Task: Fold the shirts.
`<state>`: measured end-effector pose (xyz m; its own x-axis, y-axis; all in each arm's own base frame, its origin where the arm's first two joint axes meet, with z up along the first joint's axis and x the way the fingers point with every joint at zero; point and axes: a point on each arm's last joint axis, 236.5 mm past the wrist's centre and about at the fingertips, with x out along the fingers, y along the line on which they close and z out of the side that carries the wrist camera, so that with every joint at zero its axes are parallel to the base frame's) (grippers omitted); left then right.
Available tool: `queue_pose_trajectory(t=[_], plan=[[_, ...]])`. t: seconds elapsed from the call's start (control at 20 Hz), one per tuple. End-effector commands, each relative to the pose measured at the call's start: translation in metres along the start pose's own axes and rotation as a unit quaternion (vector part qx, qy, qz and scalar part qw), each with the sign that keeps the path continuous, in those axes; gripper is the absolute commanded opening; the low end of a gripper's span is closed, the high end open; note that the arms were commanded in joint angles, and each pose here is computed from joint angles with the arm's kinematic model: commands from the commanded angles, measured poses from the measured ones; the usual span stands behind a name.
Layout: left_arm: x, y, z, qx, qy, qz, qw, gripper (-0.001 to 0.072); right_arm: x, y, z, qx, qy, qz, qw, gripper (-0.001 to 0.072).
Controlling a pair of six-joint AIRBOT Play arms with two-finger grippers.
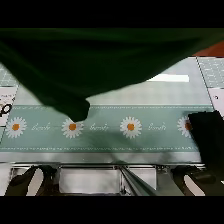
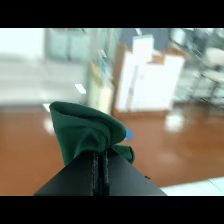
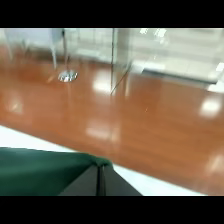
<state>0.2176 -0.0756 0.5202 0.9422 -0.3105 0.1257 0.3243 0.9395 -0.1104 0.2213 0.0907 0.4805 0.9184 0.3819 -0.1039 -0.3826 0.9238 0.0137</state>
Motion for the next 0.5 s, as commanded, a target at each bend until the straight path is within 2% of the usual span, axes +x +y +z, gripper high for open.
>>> queue_pose_trajectory(t=[0.0, 0.2, 0.35, 0.45], plan=[[-0.06, -0.017, 0.024, 0.064, -0.055, 0.07, 0.994, 0.0021, -0.043, 0.007, 0.0, -0.009, -0.013, -0.012, 1.0, 0.0018], [-0.075, -0.018, 0.004, 0.068, -0.022, 0.092, 0.993, 0.0021, -0.041, 0.007, -0.045, 0.005, 0.077, -0.01, 0.997, 0.0018], [-0.045, 0.014, -0.039, 0.003, 0.037, 0.095, 0.995, 0.0021, -0.016, -0.012, -0.074, 0.022, 0.124, -0.034, 0.991, 0.0018], [-0.014, 0.045, -0.093, -0.054, 0.102, 0.092, 0.989, 0.0022, 0.016, -0.021, -0.11, 0.036, 0.184, -0.032, 0.982, 0.0018]])
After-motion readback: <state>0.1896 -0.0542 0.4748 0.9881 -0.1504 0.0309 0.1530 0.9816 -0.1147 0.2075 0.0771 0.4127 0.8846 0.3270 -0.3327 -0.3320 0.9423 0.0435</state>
